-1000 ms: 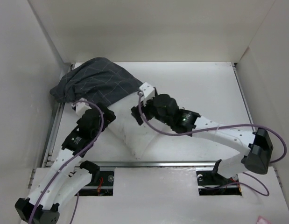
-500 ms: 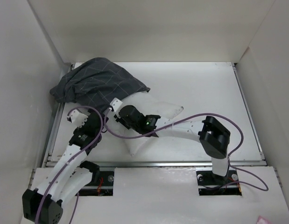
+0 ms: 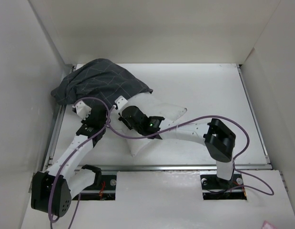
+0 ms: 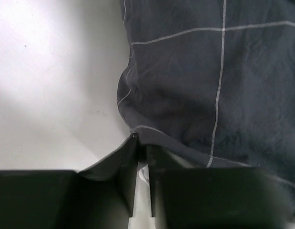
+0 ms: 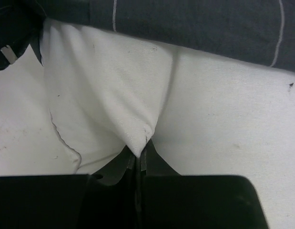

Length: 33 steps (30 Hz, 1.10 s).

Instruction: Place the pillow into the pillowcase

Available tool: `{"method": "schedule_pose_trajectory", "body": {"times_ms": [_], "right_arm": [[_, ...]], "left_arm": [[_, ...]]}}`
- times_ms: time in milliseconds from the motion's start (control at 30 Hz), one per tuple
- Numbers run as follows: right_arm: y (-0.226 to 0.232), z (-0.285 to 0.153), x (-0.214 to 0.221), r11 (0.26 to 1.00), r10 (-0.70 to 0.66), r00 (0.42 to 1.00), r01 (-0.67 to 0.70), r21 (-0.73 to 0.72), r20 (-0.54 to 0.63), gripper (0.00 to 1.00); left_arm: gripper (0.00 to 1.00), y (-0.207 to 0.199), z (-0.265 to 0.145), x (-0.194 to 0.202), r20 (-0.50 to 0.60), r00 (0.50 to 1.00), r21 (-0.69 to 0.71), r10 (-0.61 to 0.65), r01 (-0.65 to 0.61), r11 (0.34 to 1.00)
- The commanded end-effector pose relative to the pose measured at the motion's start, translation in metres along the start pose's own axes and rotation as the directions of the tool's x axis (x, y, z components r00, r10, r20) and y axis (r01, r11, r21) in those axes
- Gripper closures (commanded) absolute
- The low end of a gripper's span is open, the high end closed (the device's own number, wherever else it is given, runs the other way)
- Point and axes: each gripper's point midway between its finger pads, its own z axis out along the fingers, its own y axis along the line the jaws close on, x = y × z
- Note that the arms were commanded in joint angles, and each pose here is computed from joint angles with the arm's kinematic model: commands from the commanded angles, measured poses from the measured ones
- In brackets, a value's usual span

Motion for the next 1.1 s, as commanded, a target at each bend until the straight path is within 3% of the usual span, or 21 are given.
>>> {"method": "schedule_pose_trajectory", "body": {"times_ms": [0, 133, 167, 267, 300, 400, 433, 500, 533, 633, 733, 767, 867, 900, 933, 967, 1067], "right_arm": [[-0.022, -0.012, -0.034, 0.996, 0.07, 0.994, -0.075, 0.052, 0.082, 1.0], [-0.026, -0.011, -0.052, 0.989, 0.113, 0.985, -0.124, 0.078, 0.131, 1.0], [-0.024, -0.008, -0.055, 0.984, 0.149, 0.978, -0.16, 0.073, 0.143, 1.0], [-0.019, -0.003, -0.087, 0.957, 0.28, 0.928, -0.291, 0.008, 0.245, 1.0], [-0.024, -0.002, -0.099, 0.94, 0.328, 0.899, -0.341, -0.006, 0.289, 1.0], [-0.047, -0.003, -0.127, 0.871, 0.456, 0.79, -0.492, -0.021, 0.41, 1.0], [-0.052, -0.009, -0.146, 0.842, 0.495, 0.723, -0.537, -0.058, 0.483, 1.0], [-0.071, -0.022, -0.163, 0.8, 0.539, 0.639, -0.592, -0.096, 0.549, 1.0], [-0.073, -0.029, -0.177, 0.766, 0.579, 0.563, -0.624, -0.157, 0.59, 1.0], [-0.101, -0.044, -0.191, 0.701, 0.584, 0.427, -0.694, -0.163, 0.691, 1.0], [-0.118, -0.044, -0.179, 0.632, 0.575, 0.343, -0.763, -0.137, 0.743, 1.0], [-0.122, -0.054, -0.188, 0.612, 0.581, 0.272, -0.767, -0.192, 0.767, 1.0], [-0.113, -0.046, -0.182, 0.631, 0.592, 0.299, -0.749, -0.201, 0.748, 1.0], [-0.109, -0.04, -0.177, 0.646, 0.592, 0.334, -0.741, -0.183, 0.733, 1.0], [-0.107, -0.036, -0.168, 0.651, 0.59, 0.355, -0.74, -0.167, 0.725, 1.0], [-0.11, -0.031, -0.152, 0.643, 0.58, 0.375, -0.756, -0.124, 0.723, 1.0], [-0.122, -0.031, -0.12, 0.617, 0.549, 0.41, -0.787, -0.023, 0.728, 1.0]], "left_arm": [[1.0, -0.009, 0.001, -0.016, 0.028, 1.0, 0.005, 0.008, -0.008, 1.0], [1.0, -0.025, -0.019, -0.012, -0.034, 0.997, 0.11, 0.073, -0.069, 0.992], [1.0, -0.038, -0.036, -0.013, -0.036, 0.996, 0.193, 0.077, -0.068, 0.979], [1.0, -0.075, -0.075, 0.009, -0.128, 0.982, 0.483, 0.135, -0.057, 0.874], [1.0, -0.099, -0.111, 0.011, -0.157, 0.975, 0.658, 0.159, -0.017, 0.752], [1.0, -0.113, -0.162, 0.015, -0.165, 0.95, 0.83, 0.266, -0.012, 0.557], [1.0, -0.115, -0.181, 0.023, -0.193, 0.924, 0.869, 0.331, 0.004, 0.494], [1.0, -0.116, -0.206, 0.018, -0.182, 0.9, 0.907, 0.395, -0.002, 0.422], [1.0, -0.111, -0.216, 0.029, -0.229, 0.861, 0.915, 0.454, 0.031, 0.402], [1.0, -0.106, -0.236, 0.038, -0.241, 0.804, 0.942, 0.544, 0.059, 0.329], [1.0, -0.103, -0.255, 0.039, -0.219, 0.766, 0.964, 0.604, 0.073, 0.256], [1.0, -0.1, -0.257, 0.04, -0.225, 0.749, 0.964, 0.623, 0.076, 0.257], [1.0, -0.103, -0.251, 0.034, -0.233, 0.738, 0.951, 0.633, 0.037, 0.308], [1.0, -0.103, -0.239, 0.034, -0.261, 0.748, 0.928, 0.61, 0.02, 0.372], [0.88, -0.106, -0.236, 0.027, -0.26, 0.769, 0.917, 0.583, 0.008, 0.399], [0.47, -0.11, -0.225, 0.012, -0.25, 0.819, 0.885, 0.516, -0.023, 0.466], [0.43, -0.114, -0.211, -0.017, -0.202, 0.891, 0.824, 0.408, -0.07, 0.562]]}}
